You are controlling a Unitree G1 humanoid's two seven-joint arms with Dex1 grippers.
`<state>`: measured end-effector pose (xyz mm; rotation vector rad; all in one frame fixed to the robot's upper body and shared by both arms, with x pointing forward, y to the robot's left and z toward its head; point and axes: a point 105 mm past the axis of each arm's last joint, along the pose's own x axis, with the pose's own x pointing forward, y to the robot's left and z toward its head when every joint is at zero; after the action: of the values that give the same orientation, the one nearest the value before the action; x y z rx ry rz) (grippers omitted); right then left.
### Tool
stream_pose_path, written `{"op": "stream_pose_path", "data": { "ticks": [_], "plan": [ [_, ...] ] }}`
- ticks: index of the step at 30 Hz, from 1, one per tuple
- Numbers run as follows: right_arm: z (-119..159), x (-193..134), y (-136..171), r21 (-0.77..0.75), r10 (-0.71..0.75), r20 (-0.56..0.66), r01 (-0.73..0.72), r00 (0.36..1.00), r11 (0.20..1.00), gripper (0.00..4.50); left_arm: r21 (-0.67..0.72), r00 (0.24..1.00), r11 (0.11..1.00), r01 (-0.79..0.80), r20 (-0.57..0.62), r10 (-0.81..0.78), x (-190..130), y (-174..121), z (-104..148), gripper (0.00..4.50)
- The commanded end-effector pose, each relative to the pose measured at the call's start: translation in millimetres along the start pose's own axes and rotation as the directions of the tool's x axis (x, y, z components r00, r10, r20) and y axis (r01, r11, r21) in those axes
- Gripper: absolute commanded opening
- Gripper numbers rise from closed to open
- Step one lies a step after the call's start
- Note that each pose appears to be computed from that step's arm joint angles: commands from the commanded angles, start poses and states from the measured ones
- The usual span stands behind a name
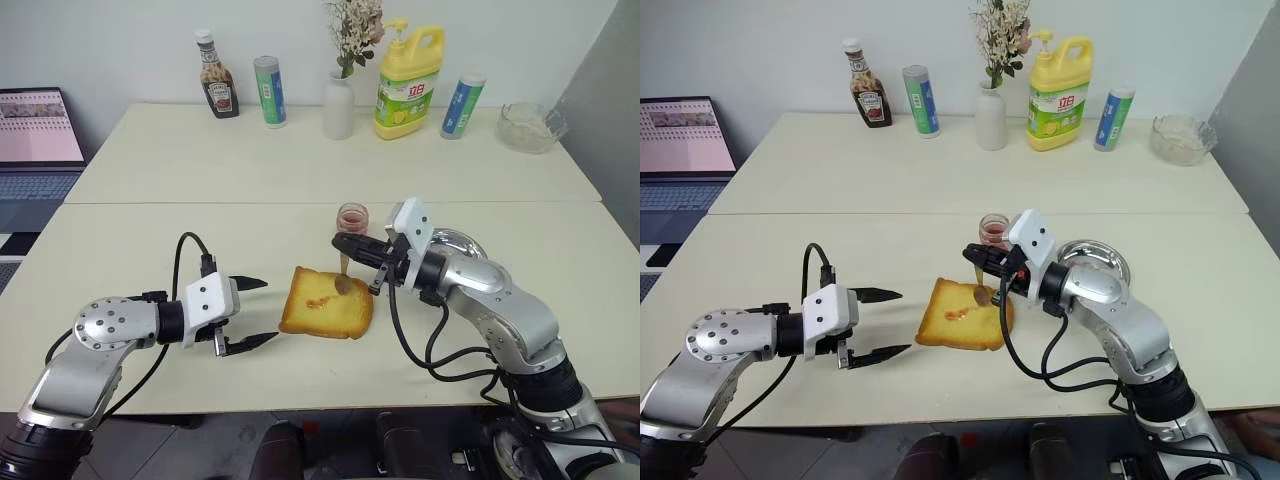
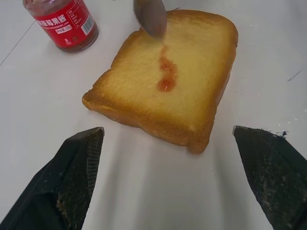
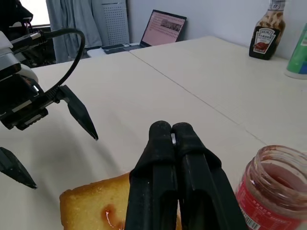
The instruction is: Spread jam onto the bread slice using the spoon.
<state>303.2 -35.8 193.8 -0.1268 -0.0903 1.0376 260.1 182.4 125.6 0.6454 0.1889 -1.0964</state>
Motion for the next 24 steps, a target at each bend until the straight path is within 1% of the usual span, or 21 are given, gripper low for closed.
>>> {"op": "stream_pose_path", "data": {
  "ticks": [1, 4, 7, 9, 12, 13, 16, 19, 22, 24],
  "plan": [
    [19, -12, -14, 0.115, -0.101, 0.095, 0.09, 0.99, 0.989, 0.02, 0.039, 1.0, 0.999, -0.016, 0.026, 0.015, -1, 5, 11, 4.5],
    [12, -18, -23, 0.314, -0.197, 0.098, 0.157, 0.976, 0.936, 0.02, 0.035, 0.999, 0.999, -0.022, 0.027, 0.021, -1, 6, 11, 4.5],
    [-6, -21, -22, 0.558, -0.268, 0.071, 0.185, 0.961, 0.809, 0.02, 0.03, 0.999, 0.999, -0.024, 0.031, 0.023, -1, 8, 13, 4.5],
    [-16, -21, -19, 0.66, -0.298, 0.047, 0.194, 0.953, 0.725, 0.02, 0.016, 0.998, 0.999, -0.032, 0.045, 0.032, -1, 11, 16, 4.5],
    [-25, -18, -9, 0.745, -0.296, 0.03, 0.175, 0.955, 0.644, 0.02, 0.013, 0.998, 0.999, -0.034, 0.05, 0.033, -2, 14, 19, 4.5],
    [-29, -16, -6, 0.777, -0.3, 0.022, 0.173, 0.954, 0.605, 0.02, 0.012, 0.998, 0.999, -0.032, 0.051, 0.032, -2, 14, 19, 4.5],
    [-44, -8, -5, 0.825, -0.324, -0.023, 0.201, 0.946, 0.529, 0.02, 0.014, 0.998, 1.0, -0.026, 0.052, 0.025, -1, 15, 20, 4.5],
    [-51, -1, -4, 0.85, -0.333, -0.045, 0.211, 0.942, 0.482, 0.02, 0.016, 0.999, 1.0, -0.02, 0.051, 0.019, -1, 16, 20, 4.5],
    [-61, 11, -5, 0.882, -0.34, -0.071, 0.218, 0.938, 0.417, 0.02, 0.019, 0.999, 1.0, -0.004, 0.054, 0.003, 0, 16, 22, 4.5],
    [-62, 14, -6, 0.886, -0.341, -0.068, 0.214, 0.937, 0.41, 0.02, 0.019, 0.998, 1.0, 0.004, 0.055, -0.005, 1, 16, 23, 4.5]
  ]
}}
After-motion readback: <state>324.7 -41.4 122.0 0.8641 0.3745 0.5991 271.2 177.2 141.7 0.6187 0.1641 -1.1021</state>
